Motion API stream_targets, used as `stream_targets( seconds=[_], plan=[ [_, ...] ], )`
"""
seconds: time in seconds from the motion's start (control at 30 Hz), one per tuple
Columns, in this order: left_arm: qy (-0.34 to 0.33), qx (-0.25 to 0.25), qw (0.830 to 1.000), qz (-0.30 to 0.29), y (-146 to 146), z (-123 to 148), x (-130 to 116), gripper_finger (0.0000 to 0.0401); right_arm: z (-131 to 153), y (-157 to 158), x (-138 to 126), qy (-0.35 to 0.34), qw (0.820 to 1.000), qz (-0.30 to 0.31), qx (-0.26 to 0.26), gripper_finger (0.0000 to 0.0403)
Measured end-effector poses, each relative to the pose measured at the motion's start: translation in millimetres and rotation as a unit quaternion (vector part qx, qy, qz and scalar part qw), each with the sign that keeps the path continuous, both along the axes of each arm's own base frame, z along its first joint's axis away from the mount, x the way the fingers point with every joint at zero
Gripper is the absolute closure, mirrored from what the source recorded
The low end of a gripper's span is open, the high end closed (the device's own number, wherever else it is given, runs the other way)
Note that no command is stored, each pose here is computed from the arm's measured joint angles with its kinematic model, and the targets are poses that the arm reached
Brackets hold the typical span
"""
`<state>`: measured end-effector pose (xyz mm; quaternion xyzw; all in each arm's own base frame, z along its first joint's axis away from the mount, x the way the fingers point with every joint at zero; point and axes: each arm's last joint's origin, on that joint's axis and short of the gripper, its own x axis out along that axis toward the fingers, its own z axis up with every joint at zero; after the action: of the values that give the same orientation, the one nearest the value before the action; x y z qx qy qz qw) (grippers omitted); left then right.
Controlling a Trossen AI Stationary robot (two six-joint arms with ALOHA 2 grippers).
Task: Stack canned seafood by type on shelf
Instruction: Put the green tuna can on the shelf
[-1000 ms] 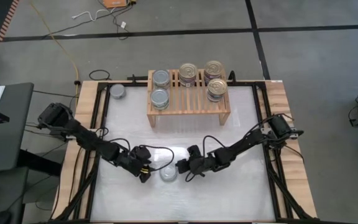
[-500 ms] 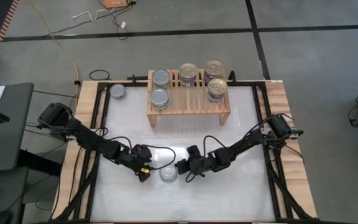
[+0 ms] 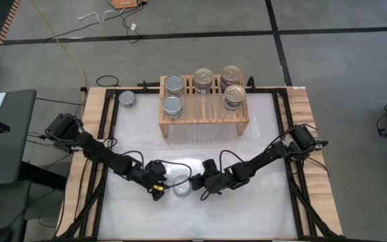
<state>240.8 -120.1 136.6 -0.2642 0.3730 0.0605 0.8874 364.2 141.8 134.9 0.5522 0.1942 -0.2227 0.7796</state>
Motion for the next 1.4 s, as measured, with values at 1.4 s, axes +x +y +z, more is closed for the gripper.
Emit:
stream_targets(
  seconds=[1.4],
  plan=[
    [-0.015, -0.019, 0.999, -0.021, -4.4, -9.1, 8.7, 0.0207, -21.1, 13.9, 20.0, 0.024, 0.999, 0.017, 0.032, 0.0297]
  ],
)
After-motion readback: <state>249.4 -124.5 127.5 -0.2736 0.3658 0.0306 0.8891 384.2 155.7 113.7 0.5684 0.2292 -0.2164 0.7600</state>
